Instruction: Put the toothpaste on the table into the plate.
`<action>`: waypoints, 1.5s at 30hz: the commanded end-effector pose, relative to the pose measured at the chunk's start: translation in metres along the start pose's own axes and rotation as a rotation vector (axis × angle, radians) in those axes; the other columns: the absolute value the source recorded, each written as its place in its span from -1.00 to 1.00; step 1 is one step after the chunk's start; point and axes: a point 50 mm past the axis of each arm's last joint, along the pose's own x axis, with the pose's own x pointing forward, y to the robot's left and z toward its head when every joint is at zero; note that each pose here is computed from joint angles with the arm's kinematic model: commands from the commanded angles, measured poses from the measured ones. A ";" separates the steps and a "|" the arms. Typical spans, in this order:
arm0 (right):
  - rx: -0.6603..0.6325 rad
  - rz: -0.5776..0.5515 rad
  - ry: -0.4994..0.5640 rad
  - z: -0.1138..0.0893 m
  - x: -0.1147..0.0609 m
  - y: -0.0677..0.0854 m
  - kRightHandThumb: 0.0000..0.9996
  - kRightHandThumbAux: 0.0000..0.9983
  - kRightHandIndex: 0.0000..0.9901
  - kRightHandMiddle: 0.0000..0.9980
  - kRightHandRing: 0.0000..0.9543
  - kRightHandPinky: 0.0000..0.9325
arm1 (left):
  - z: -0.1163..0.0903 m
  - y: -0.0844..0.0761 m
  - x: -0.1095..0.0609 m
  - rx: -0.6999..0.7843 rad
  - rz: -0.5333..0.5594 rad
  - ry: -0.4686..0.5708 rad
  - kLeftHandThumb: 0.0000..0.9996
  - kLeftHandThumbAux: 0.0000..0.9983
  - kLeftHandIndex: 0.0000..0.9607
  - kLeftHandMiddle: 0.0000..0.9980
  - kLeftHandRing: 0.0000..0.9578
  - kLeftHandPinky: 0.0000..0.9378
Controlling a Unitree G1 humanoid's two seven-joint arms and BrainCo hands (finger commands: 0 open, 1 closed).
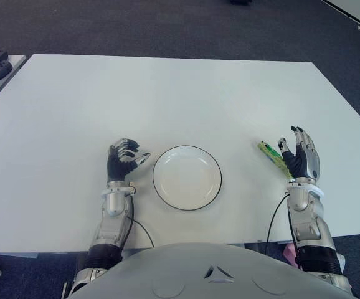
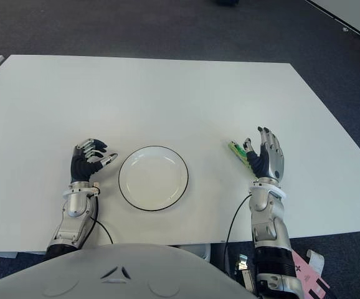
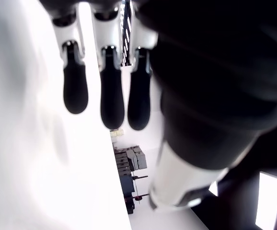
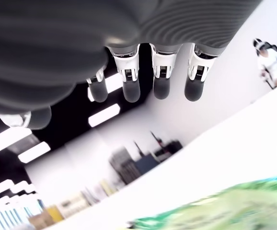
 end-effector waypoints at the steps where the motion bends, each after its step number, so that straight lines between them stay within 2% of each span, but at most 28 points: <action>1: -0.074 0.099 0.018 -0.002 0.006 0.006 0.11 -0.82 -1.00 -1.00 -1.00 -1.00 | -0.010 -0.002 -0.009 0.004 -0.018 0.058 -1.00 1.00 0.03 0.03 0.13 0.14; 9: -0.200 0.273 0.030 -0.010 0.009 0.011 0.08 -0.80 -1.00 -1.00 -1.00 -1.00 | -0.012 -0.003 -0.010 -0.002 -0.023 0.072 -1.00 0.95 0.04 0.06 0.12 0.11; 20: -0.269 0.426 0.053 -0.016 0.005 0.023 0.06 -0.78 -1.00 -1.00 -1.00 -1.00 | -0.014 -0.006 -0.010 -0.001 0.006 0.081 -1.00 1.00 0.03 0.00 0.04 0.05; 35: -0.376 0.568 0.087 -0.028 0.002 0.035 0.06 -0.76 -1.00 -1.00 -1.00 -1.00 | -0.014 -0.007 -0.011 -0.003 0.014 0.083 -0.95 1.00 0.00 -0.03 0.00 0.01; 45: -0.468 0.643 0.093 -0.034 -0.003 0.040 0.12 -0.71 -1.00 -1.00 -1.00 -1.00 | -0.014 -0.008 -0.011 -0.002 0.021 0.080 -0.88 1.00 -0.01 -0.02 0.04 0.08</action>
